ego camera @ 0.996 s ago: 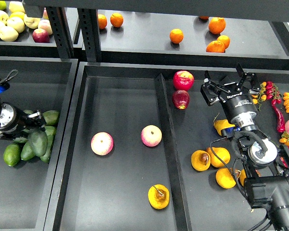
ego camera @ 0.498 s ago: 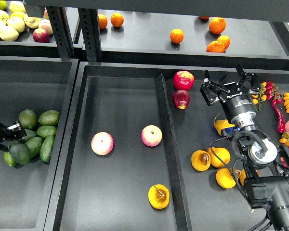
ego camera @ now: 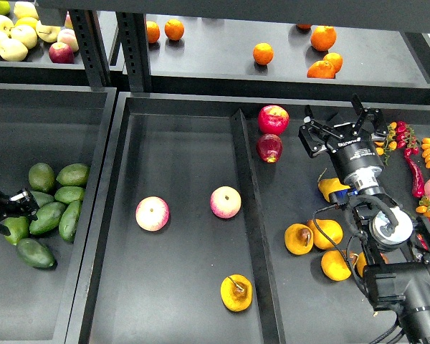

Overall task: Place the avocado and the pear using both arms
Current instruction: 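Swing the right gripper over and down toward the yellow pear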

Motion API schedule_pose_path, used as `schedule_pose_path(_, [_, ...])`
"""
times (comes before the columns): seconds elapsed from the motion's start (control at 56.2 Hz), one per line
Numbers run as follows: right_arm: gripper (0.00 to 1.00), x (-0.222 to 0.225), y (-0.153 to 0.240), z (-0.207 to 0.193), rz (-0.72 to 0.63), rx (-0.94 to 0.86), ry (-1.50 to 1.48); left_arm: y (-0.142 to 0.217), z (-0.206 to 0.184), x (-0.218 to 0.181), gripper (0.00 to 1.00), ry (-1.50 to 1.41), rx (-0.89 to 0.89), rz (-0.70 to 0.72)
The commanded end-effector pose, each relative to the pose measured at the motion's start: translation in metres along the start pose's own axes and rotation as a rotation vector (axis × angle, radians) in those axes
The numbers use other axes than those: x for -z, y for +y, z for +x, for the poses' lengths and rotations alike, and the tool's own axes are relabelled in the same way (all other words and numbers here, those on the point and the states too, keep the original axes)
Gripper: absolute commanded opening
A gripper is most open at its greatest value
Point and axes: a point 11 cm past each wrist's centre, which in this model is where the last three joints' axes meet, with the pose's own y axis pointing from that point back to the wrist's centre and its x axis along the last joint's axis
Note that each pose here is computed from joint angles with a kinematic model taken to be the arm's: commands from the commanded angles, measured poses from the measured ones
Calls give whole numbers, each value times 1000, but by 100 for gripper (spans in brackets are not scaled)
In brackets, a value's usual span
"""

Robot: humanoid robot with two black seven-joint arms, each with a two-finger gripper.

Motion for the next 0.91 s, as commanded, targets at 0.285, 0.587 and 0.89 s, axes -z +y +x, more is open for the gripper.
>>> schedule_pose_path(0.285, [100,-11,-11,-6,-38,-1,24,-5,-6,-8,100,6,17,-15])
schedule_pose_path(0.587, [100,-35,-28,-32,-279,15,293,-6,-11,-23,100,6,28,-52])
schedule_pose_path(0.89, [100,-93,-8,-25,-733,57,648,-10,-20,-37,100,-1,48,-78])
